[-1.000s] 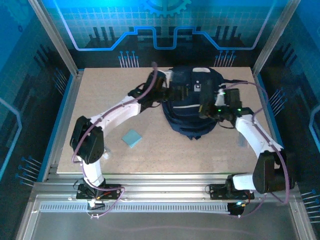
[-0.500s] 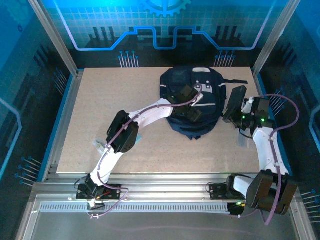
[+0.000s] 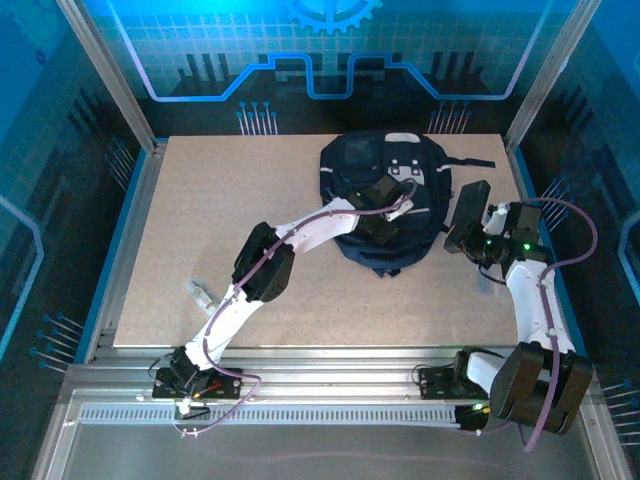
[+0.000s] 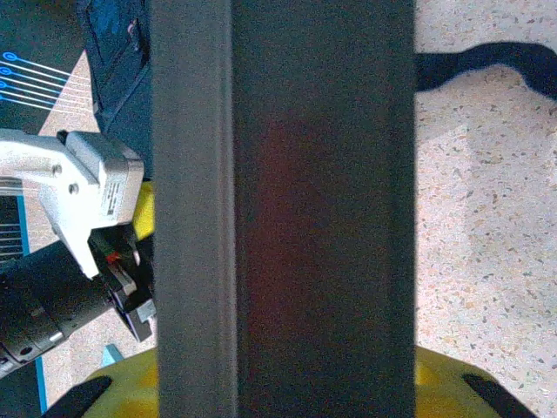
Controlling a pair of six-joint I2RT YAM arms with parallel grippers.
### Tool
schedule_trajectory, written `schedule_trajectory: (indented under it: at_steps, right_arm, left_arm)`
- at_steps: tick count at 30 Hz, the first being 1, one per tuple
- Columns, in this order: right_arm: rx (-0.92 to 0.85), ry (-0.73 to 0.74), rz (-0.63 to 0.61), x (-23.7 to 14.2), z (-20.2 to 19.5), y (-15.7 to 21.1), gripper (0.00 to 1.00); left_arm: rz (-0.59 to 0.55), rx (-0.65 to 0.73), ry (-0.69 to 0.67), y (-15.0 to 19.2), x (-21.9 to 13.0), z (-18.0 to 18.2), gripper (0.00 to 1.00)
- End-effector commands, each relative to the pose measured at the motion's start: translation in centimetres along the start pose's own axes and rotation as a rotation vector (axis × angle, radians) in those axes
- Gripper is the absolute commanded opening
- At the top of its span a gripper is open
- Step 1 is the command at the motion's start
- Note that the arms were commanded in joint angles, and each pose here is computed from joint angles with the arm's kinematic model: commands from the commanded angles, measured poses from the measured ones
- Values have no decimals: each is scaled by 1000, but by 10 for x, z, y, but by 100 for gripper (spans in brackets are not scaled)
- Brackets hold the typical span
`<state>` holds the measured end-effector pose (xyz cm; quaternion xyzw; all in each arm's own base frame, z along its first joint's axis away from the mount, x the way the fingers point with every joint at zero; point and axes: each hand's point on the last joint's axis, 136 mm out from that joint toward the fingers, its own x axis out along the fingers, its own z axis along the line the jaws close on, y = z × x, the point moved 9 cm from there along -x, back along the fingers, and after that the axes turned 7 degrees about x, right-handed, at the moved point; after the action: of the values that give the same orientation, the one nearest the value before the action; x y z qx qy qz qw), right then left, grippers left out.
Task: Pack books, pencil case, and school supplies into a backpack
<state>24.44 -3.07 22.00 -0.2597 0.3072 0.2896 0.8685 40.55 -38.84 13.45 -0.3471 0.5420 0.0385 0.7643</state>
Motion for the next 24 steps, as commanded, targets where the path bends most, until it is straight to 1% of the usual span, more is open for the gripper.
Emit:
schedule_trajectory:
  at_steps: [1,4,8,11,13,15,17,20,24]
  right_arm:
    - [-19,-27,-11,-5,2,-2,0]
    - [-29,-13,-32,-9,3,-4,0]
    - [-30,-1,-76,-20,7,-12,0]
    - [-20,9,-89,-24,5,-14,0]
    - [-37,-1,-112,-31,13,-20,0]
    - [-39,-5,-115,-33,13,-20,0]
    - [-39,-36,-97,-30,14,-19,0]
    - [-35,-122,-48,-21,21,-17,0]
    - [-58,-188,64,4,31,-3,1]
  left_arm:
    - [82,-74,-21,21,15,24,0]
    - [32,-91,-5,13,-3,26,0]
    - [-61,-155,52,-5,-44,30,0]
    - [-132,-244,96,-17,-78,39,0]
    - [-176,-313,130,-21,-98,49,0]
    - [-212,-387,180,-22,-112,62,0]
    - [-253,-467,241,-23,-125,75,0]
    - [-299,-551,317,-25,-137,88,0]
    - [-334,-592,379,-32,-149,91,0]
